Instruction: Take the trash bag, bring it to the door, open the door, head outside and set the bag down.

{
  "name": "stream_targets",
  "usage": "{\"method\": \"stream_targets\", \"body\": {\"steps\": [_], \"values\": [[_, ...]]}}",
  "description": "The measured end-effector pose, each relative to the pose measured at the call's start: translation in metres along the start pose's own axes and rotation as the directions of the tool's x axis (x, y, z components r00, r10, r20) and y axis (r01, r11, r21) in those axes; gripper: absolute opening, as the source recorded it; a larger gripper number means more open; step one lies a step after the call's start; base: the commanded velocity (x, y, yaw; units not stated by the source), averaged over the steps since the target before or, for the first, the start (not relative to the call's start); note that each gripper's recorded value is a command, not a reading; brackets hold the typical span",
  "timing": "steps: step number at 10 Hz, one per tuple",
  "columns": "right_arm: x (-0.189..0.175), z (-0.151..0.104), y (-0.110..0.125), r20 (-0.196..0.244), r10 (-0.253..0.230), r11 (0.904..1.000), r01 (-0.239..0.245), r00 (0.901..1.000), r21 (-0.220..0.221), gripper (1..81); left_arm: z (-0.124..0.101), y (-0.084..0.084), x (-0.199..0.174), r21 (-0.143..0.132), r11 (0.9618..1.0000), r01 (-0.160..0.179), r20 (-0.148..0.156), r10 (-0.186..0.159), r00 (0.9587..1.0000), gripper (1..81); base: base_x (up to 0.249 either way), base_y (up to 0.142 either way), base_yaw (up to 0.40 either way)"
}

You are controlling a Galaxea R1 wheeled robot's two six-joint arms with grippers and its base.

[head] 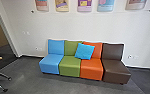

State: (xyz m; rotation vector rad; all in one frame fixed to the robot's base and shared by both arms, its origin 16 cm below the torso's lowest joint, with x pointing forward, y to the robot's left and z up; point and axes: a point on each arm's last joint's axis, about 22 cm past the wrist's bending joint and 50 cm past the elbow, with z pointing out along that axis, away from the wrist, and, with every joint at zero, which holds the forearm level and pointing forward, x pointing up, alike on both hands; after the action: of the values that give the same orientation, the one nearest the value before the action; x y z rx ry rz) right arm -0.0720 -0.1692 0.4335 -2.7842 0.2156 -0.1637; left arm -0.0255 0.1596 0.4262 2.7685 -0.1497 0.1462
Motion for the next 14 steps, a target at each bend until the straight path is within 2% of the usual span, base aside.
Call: {"method": "stream_targets", "body": {"steps": [2,5,8,9,12,13,14], "values": [[0.006,0.001,-0.001,-0.008,0.001,1.0,-0.001,1.0,0.001,81.1,0.001,-0.001,0.007,0.001,1.0,-0.002,-0.006,0.002,1.0,81.1,0.0,0.0,0.0],[-0.012,-0.003,-0.001,0.015,0.011,0.9999,-0.011,0.9998,0.002,81.1,-0.002,-0.003,-0.01,0.004,1.0,0.004,0.021,-0.004,0.9998,81.1,0.0,0.0,0.0],[-0.009,-0.006,-0.01,0.015,0.025,0.9986,-0.026,0.9996,0.045,81.1,-0.009,-0.021,-0.012,0.018,0.9998,0.002,0.022,-0.002,0.9997,81.1,0.0,0.0,0.0],[-0.008,-0.009,-0.013,0.017,0.033,0.9972,-0.034,0.9993,0.067,81.1,-0.011,-0.024,-0.011,0.01,0.9999,0.005,0.02,-0.005,0.9998,81.1,0.0,0.0,0.0],[-0.004,-0.024,-0.027,0.025,0.059,0.9878,-0.062,0.998,0.143,81.1,-0.023,-0.026,-0.002,-0.043,0.999,0.011,0.004,-0.011,0.9999,81.1,0.0,0.0,0.0],[0.0,-0.031,-0.025,0.026,0.063,0.9848,-0.067,0.9977,0.161,81.1,-0.032,-0.039,-0.003,-0.04,0.9991,0.011,0.003,-0.011,0.9999,81.1,0.0,0.0,0.0],[0.008,-0.038,-0.019,0.022,0.064,0.9832,-0.067,0.9977,0.17,81.1,-0.04,-0.059,-0.002,-0.022,0.9997,0.008,0.003,-0.008,1.0,81.1,0.0,0.0,0.0]]}}
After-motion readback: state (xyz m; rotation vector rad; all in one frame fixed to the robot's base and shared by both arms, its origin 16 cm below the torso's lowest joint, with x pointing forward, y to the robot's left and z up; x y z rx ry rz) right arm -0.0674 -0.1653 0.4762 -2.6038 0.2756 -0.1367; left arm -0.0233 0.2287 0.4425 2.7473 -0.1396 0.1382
